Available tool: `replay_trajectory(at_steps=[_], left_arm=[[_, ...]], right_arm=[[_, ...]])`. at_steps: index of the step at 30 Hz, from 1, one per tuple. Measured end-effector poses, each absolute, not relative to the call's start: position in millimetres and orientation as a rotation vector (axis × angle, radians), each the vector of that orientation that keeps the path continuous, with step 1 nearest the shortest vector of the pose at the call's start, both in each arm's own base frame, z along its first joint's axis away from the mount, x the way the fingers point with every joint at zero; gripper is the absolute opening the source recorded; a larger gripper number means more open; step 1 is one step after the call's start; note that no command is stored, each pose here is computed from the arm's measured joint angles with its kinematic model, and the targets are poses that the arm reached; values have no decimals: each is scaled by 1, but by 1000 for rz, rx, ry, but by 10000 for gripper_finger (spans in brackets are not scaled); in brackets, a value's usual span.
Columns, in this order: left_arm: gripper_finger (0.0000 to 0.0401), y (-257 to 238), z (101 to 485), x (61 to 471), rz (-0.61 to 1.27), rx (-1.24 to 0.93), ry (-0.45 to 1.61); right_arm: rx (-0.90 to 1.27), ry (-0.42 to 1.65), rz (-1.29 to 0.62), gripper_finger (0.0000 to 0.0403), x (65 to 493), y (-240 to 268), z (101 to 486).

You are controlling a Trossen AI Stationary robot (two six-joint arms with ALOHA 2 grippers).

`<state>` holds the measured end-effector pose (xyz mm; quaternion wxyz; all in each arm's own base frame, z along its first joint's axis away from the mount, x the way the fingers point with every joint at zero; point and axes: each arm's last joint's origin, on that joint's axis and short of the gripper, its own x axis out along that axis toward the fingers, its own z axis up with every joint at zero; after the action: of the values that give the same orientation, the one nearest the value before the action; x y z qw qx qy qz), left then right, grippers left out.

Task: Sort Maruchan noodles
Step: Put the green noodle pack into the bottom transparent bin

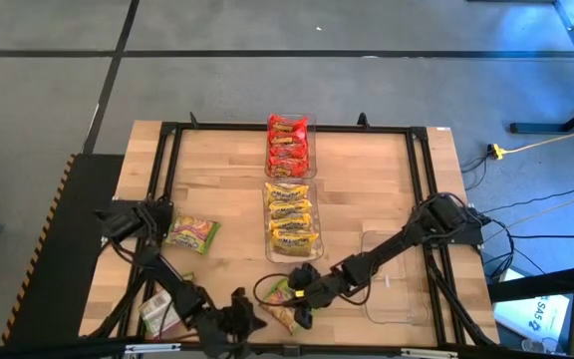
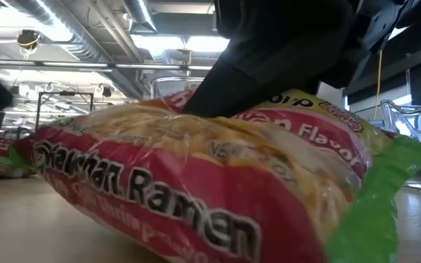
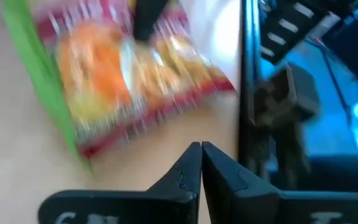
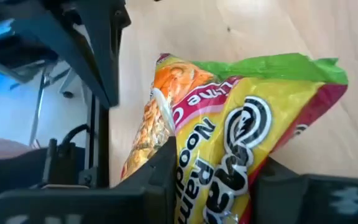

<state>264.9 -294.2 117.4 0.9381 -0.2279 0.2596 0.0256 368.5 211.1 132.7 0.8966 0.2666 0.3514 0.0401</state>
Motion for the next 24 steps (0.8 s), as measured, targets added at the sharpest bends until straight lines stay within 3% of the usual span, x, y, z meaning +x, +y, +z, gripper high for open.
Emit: replay_trajectory(at_steps=[5,13,24], left_arm=[[5,-306,118,251,7,-507,563],[5,-312,118,244,1,-535,566],[5,-311,119,245,-2,-546,562]], right_arm=[[498,716,126,88,367,211,142],[405,691,219,89,348,213,190],[206,865,138,89,260,181,278]])
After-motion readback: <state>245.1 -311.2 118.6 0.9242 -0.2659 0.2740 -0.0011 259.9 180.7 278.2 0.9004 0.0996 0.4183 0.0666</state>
